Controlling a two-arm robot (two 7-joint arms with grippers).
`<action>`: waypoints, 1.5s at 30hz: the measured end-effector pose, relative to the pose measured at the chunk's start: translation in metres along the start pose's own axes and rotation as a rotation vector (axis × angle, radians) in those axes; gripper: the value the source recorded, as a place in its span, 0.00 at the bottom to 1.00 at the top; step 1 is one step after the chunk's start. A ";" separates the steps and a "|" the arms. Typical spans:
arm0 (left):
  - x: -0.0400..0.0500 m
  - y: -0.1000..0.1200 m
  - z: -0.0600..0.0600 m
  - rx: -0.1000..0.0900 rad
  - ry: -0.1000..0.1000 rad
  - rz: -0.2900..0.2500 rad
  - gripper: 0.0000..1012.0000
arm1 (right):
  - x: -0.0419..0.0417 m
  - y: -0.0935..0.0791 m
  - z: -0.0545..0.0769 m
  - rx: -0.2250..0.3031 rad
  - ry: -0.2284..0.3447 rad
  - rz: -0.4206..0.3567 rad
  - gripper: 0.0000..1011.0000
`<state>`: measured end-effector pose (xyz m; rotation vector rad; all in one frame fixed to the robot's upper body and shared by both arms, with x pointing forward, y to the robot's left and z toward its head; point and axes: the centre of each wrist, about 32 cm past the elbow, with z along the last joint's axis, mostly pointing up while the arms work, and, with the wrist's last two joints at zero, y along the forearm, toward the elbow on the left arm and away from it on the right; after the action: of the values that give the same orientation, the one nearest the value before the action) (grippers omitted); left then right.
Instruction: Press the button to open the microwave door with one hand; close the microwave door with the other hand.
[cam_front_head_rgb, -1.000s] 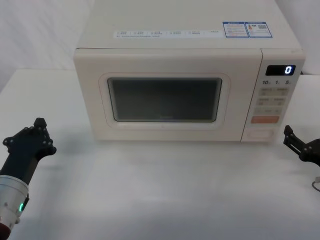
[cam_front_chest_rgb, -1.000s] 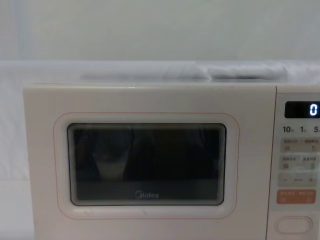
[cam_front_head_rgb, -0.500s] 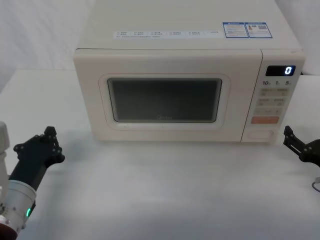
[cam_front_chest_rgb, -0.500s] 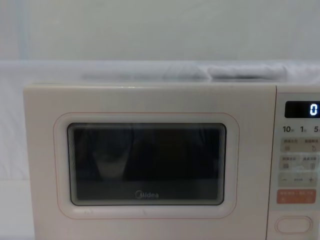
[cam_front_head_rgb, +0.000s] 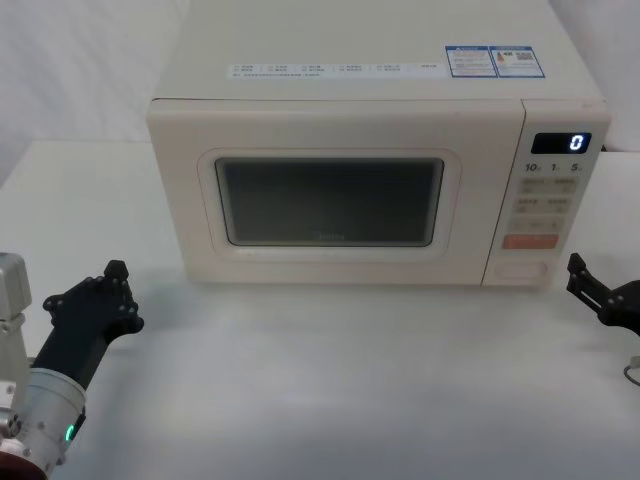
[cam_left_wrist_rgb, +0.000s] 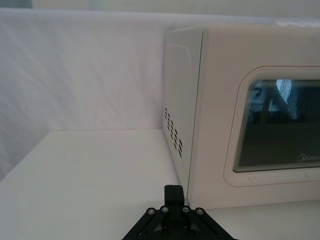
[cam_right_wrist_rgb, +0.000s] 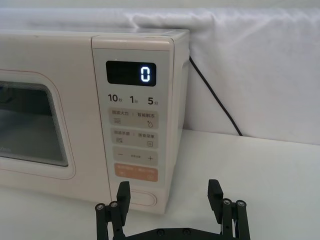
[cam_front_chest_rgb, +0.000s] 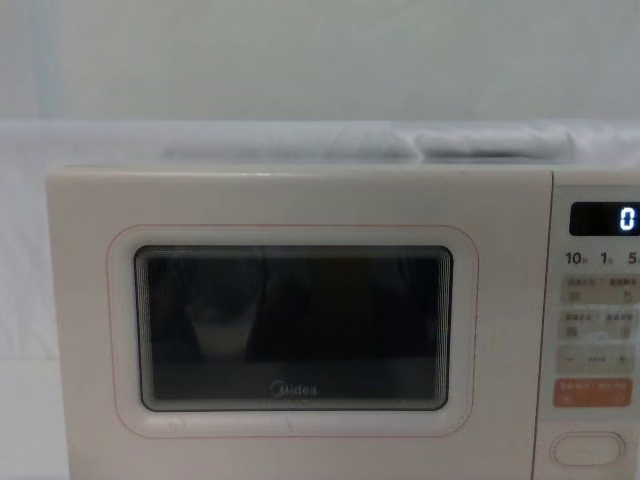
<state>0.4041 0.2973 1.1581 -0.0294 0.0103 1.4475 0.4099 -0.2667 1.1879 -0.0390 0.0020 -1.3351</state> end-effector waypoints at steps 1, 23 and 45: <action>-0.0003 0.000 0.000 -0.001 0.002 -0.001 0.00 | 0.0000 0.000 0.000 0.000 0.000 0.000 0.99; 0.0000 0.000 0.001 -0.002 0.000 -0.001 0.06 | 0.0000 0.000 0.000 0.000 0.000 0.000 0.99; 0.0001 0.000 0.001 -0.002 -0.001 0.000 0.73 | 0.0000 0.000 0.000 0.000 0.000 0.000 0.99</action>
<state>0.4041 0.2974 1.1587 -0.0307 0.0083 1.4473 0.4099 -0.2667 1.1879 -0.0390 0.0020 -1.3351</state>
